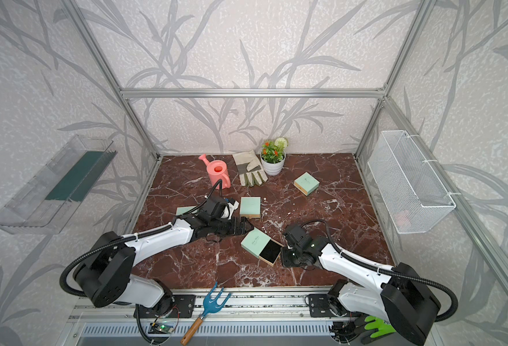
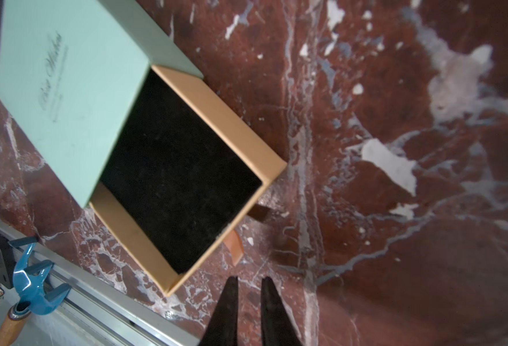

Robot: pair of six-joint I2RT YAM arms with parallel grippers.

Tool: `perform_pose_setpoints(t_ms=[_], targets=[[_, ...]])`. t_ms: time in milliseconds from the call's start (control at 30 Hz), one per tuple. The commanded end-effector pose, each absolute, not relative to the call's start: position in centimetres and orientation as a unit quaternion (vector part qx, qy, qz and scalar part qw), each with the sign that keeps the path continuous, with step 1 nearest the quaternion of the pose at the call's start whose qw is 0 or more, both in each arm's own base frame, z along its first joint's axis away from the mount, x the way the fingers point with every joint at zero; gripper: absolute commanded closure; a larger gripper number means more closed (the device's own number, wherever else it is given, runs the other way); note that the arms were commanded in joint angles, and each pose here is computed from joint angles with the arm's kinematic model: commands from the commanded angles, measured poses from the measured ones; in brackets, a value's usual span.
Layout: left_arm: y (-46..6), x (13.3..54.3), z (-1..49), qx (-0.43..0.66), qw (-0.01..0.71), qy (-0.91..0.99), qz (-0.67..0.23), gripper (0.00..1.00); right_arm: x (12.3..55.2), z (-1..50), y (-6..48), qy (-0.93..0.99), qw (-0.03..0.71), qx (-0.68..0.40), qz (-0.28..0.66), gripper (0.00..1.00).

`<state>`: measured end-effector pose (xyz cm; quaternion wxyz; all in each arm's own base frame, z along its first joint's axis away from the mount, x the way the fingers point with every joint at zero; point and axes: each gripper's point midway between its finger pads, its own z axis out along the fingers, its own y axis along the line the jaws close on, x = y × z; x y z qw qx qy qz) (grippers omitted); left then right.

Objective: Take out the earrings from the drawer-style jewelry box
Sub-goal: Close the drawer of the jewelry box.

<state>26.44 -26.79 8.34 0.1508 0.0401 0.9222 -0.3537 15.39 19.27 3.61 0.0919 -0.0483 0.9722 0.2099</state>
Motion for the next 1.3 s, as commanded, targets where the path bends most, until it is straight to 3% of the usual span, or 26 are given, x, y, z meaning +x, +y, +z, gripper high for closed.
perform_pose_setpoints(t_ms=[0, 1267], targets=[[-27.8, 26.8, 8.5, 0.046, 0.148, 0.913, -0.376, 0.01, 15.9, 3.6, 20.3, 0.969, 0.094, -0.038, 0.225, 0.83], [-31.0, 23.6, 6.2, 0.083, 0.097, 0.906, -0.404, 0.01, 16.8, 2.9, 21.9, 0.971, 0.086, -0.04, 0.219, 0.85]])
